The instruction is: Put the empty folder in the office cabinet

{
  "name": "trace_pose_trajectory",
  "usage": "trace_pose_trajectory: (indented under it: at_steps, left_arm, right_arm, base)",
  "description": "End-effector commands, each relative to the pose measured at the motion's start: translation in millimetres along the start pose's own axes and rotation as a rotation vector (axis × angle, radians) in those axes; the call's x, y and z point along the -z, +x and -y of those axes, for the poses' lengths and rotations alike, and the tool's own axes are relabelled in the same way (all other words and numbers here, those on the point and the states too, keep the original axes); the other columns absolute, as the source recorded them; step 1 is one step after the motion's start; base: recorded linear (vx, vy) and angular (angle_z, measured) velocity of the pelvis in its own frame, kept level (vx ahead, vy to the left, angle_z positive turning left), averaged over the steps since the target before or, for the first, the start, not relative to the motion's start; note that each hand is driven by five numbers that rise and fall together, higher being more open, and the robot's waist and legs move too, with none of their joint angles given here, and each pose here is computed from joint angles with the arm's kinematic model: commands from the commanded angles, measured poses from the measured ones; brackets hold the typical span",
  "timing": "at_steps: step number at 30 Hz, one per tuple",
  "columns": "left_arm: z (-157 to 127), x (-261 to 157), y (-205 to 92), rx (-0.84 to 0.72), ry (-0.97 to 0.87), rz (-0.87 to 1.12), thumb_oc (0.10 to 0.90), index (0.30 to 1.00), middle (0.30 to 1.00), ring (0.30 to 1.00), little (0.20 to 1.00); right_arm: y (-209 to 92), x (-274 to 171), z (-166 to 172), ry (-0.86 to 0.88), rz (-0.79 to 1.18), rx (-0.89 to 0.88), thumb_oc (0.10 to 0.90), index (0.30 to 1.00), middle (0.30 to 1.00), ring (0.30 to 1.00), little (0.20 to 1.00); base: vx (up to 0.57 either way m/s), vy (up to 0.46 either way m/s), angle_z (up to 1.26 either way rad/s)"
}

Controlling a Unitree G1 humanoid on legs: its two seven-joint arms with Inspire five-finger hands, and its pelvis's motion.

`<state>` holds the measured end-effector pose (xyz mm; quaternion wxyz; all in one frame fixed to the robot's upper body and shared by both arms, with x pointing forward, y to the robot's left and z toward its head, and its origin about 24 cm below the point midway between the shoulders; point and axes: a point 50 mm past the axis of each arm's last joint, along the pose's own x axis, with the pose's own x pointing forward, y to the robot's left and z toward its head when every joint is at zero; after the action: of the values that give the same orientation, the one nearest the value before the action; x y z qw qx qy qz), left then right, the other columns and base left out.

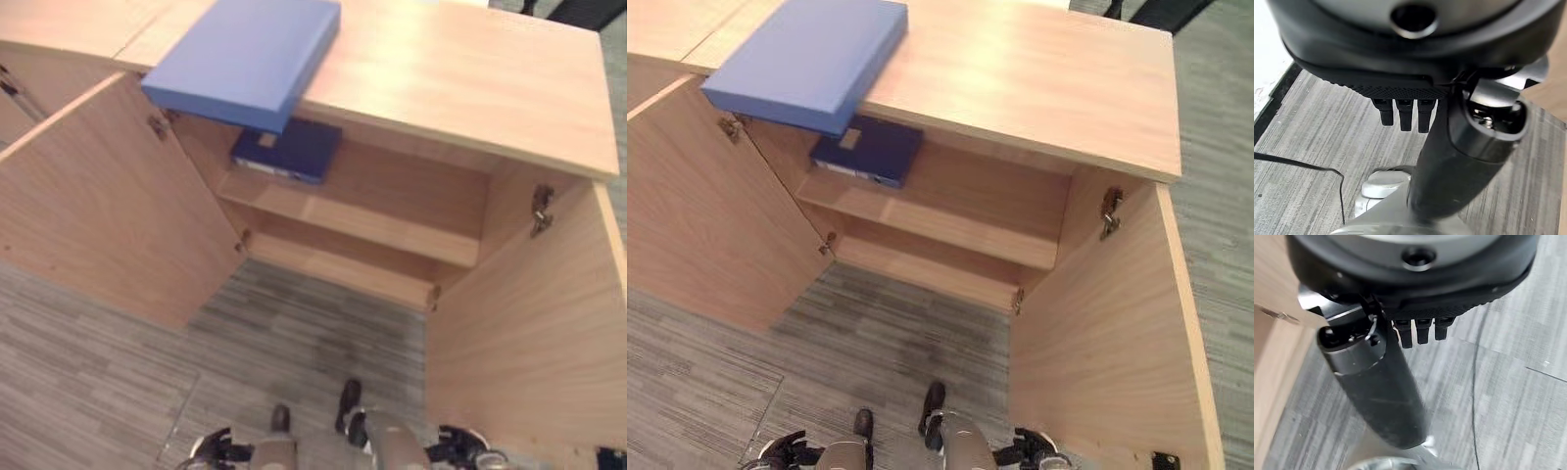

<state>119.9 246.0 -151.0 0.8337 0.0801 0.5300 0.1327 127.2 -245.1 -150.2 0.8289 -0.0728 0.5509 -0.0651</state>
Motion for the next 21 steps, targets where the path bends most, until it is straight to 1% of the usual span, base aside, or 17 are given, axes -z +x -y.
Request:
trace_pose_trajectory:
  at_steps: [1,6,12,15,17,18,19,21]
  left_arm:
    - [14.4,-0.2,-1.9,0.032,-0.009,0.023,0.800,0.900,0.900,0.900,0.900]
    - [9.0,3.3,-2.6,0.022,-0.042,0.024,0.800,0.900,0.900,0.900,0.900]
    - [11.6,17.9,-4.5,0.026,-0.042,-0.026,0.800,0.900,0.900,0.900,0.900]
    - [12.3,20.1,-5.2,0.034,-0.075,-0.029,0.800,0.900,0.900,0.900,0.900]
    - [11.3,14.7,-5.0,0.039,-0.145,-0.001,0.800,0.900,0.900,0.900,0.900]
    - [9.4,10.3,-4.9,0.044,-0.222,0.019,0.800,0.900,0.900,0.900,0.900]
    - [9.4,10.4,-4.9,0.044,-0.222,0.019,0.800,0.900,0.900,0.900,0.900]
    - [4.9,-4.3,-5.3,0.047,-0.336,0.092,0.800,0.900,0.900,0.900,0.900]
  right_arm:
    - [-2.6,4.9,22.9,-0.014,-0.015,0.066,0.800,0.900,0.900,0.900,0.900]
    - [-3.8,14.0,22.1,-0.022,-0.031,0.063,0.800,0.900,0.900,0.900,0.900]
    - [-5.7,24.2,26.3,-0.009,-0.059,0.075,0.800,0.900,0.900,0.900,0.900]
    - [-7.3,33.4,28.0,0.012,-0.086,0.081,0.800,0.900,0.900,0.900,0.900]
    - [-8.4,40.6,27.5,0.022,-0.111,0.077,0.800,0.900,0.900,0.900,0.900]
    - [-9.3,47.0,25.8,0.032,-0.135,0.071,0.800,0.900,0.900,0.900,0.900]
    - [-9.3,47.1,25.8,0.032,-0.135,0.070,0.800,0.900,0.900,0.900,0.900]
    - [-10.4,54.1,23.1,0.057,-0.156,0.059,0.800,0.900,0.900,0.900,0.900]
  base:
    - [0.03,-0.014,0.25]
    - [0.07,0.025,0.00]
    - [0.11,0.147,-0.28]
    - [0.16,0.234,-0.53]
    - [0.12,0.241,-0.09]
    - [0.11,0.225,0.00]
    - [0.12,0.234,-0.07]
    - [0.11,0.240,-0.13]
